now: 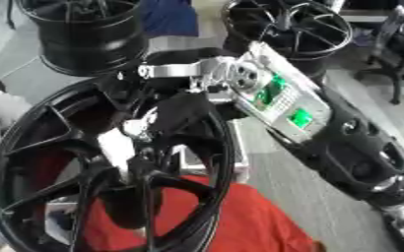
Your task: Pull the pin out of the wheel hub.
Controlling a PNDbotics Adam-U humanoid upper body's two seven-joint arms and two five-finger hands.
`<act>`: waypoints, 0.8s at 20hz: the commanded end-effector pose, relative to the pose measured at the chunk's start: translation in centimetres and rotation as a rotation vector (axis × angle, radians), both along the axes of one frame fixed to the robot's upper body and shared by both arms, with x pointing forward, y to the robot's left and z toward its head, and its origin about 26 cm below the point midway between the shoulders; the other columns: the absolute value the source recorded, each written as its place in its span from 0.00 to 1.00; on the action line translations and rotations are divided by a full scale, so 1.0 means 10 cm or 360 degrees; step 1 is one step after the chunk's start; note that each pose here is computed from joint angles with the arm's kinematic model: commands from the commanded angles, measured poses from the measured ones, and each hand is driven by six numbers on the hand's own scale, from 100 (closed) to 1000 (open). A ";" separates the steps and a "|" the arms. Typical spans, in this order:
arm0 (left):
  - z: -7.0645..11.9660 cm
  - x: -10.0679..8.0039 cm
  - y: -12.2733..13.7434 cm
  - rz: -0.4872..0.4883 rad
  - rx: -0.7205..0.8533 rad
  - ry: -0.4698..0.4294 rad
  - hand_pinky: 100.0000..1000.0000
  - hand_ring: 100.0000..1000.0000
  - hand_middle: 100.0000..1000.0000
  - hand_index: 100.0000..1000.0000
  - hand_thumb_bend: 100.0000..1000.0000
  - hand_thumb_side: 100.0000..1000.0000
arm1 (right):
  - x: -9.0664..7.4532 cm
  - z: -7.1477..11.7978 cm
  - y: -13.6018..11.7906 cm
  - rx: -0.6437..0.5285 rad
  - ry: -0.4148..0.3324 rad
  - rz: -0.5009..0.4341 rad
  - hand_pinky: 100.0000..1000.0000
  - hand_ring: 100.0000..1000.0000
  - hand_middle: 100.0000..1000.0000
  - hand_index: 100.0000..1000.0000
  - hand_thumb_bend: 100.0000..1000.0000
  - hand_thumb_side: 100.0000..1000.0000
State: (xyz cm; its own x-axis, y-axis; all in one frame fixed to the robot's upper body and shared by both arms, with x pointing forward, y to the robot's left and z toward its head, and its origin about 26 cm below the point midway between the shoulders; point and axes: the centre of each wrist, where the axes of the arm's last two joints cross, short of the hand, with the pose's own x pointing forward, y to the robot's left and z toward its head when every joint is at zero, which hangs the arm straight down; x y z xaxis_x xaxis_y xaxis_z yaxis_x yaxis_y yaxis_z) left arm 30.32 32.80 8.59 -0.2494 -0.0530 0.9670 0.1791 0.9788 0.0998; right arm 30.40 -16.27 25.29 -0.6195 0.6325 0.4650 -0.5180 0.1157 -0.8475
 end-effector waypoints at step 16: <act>0.15 0.10 -0.16 -0.0142 0.0003 -0.0093 0.57 0.57 0.58 0.71 0.00 0.83 | 0.38 -0.33 0.09 -0.0089 0.0039 -0.0147 0.89 0.89 0.88 0.98 0.00 0.65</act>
